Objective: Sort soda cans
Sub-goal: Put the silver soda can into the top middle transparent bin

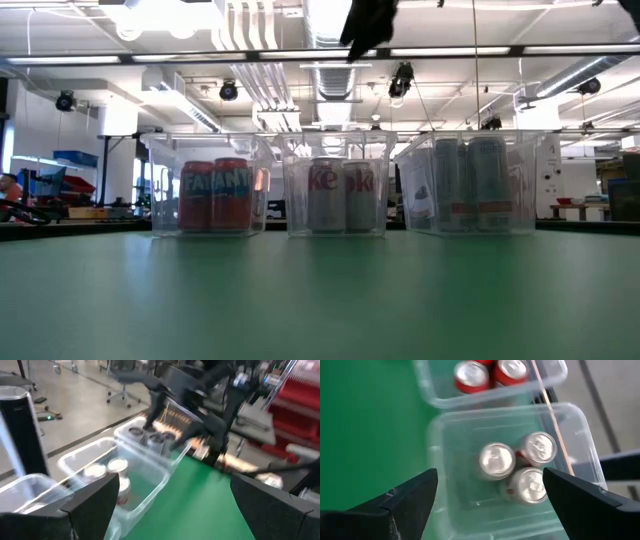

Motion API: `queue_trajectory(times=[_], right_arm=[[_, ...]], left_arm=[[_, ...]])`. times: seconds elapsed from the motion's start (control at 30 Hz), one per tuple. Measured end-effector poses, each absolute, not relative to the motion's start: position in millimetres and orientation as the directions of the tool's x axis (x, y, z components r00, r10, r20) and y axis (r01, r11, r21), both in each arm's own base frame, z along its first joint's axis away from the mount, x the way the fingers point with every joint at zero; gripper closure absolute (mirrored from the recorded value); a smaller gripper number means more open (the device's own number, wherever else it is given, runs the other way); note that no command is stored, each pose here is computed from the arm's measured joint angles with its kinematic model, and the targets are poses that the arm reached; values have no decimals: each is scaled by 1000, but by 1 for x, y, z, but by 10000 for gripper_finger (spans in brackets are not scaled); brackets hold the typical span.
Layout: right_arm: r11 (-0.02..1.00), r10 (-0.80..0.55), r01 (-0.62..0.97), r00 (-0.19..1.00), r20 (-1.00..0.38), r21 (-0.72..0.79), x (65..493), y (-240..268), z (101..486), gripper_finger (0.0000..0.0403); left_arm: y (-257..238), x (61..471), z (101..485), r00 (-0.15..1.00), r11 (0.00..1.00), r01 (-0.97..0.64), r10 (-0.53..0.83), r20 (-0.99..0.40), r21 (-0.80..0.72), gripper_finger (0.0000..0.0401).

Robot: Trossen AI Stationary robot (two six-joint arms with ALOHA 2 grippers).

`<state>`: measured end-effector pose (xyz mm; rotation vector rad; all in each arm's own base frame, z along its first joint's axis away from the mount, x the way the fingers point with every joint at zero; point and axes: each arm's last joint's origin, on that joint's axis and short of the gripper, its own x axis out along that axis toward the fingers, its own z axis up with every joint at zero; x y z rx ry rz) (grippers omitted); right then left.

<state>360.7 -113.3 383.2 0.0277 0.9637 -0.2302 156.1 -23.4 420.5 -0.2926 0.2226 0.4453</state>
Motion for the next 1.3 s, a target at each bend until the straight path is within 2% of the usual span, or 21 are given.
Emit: queue_trajectory(times=[0.17, 0.37, 0.57, 0.7, 0.83, 1.0, 1.13, 1.3], right_arm=[[983, -172, 152, 604, -778, -100, 338, -53, 415, 61], [993, -44, 112, 675, -737, 43, 305, 13, 438, 68], [987, 49, 92, 617, -785, 134, 275, 75, 419, 69], [985, 102, 61, 534, -840, 159, 251, 119, 395, 69], [973, 119, 122, 459, -881, 195, 226, 157, 376, 73], [941, 81, 278, 370, -925, 194, 195, 191, 360, 88], [877, 45, 443, 309, -950, 185, 178, 202, 355, 101], [849, 79, 483, 288, -954, 216, 161, 217, 354, 113]], left_arm=[[-28, 172, 428, 905, 857, -421, 379, -192, -296, 34], [-35, 200, 435, 926, 879, -375, 369, -76, -294, 34], [-43, 222, 428, 930, 879, -364, 361, -71, -308, 34], [-51, 234, 420, 934, 875, -358, 345, -99, -325, 34], [-60, 240, 415, 941, 878, -337, 319, -111, -339, 34], [-71, 243, 411, 952, 892, -306, 281, -122, -332, 34], [-82, 243, 409, 963, 908, -267, 236, -131, -324, 34], [-99, 248, 400, 972, 928, -216, 175, -156, -305, 34]])
